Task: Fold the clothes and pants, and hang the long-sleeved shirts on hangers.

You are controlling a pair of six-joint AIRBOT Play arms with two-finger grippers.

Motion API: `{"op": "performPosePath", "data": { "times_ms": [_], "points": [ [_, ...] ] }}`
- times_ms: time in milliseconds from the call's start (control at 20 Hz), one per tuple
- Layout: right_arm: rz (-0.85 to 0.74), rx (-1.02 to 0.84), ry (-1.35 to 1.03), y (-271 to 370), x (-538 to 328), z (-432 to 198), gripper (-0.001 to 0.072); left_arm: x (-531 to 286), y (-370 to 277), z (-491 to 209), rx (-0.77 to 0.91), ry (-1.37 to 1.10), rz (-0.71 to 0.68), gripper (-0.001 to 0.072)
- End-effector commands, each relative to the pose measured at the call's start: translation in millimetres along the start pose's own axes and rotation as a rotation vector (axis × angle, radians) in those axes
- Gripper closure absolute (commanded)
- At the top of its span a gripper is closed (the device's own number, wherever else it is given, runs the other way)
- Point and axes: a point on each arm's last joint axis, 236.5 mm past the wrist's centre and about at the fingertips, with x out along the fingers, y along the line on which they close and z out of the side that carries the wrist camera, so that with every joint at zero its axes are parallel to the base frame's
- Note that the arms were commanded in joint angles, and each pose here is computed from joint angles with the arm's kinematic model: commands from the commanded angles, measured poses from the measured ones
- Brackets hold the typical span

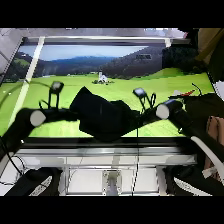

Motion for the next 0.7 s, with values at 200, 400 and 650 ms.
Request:
{"op": "performPosePath", "data": {
  "times_ms": [200, 400, 650],
  "points": [
    [-0.031, 0.084, 0.014, -20, 38, -32, 0.0691, 34, 13, -76, 0.029, 0.118, 0.041, 0.0687],
    [-0.034, 0.209, -0.074, -36, 34, -9, 0.0388, 44, 1, -82, -0.032, 0.154, -0.007, 0.0612],
    [-0.123, 0.168, -0.040, -51, -34, 3, 0.0190, 16, -22, -32, -0.069, 0.036, -0.086, 0.0035]
  ]
}}
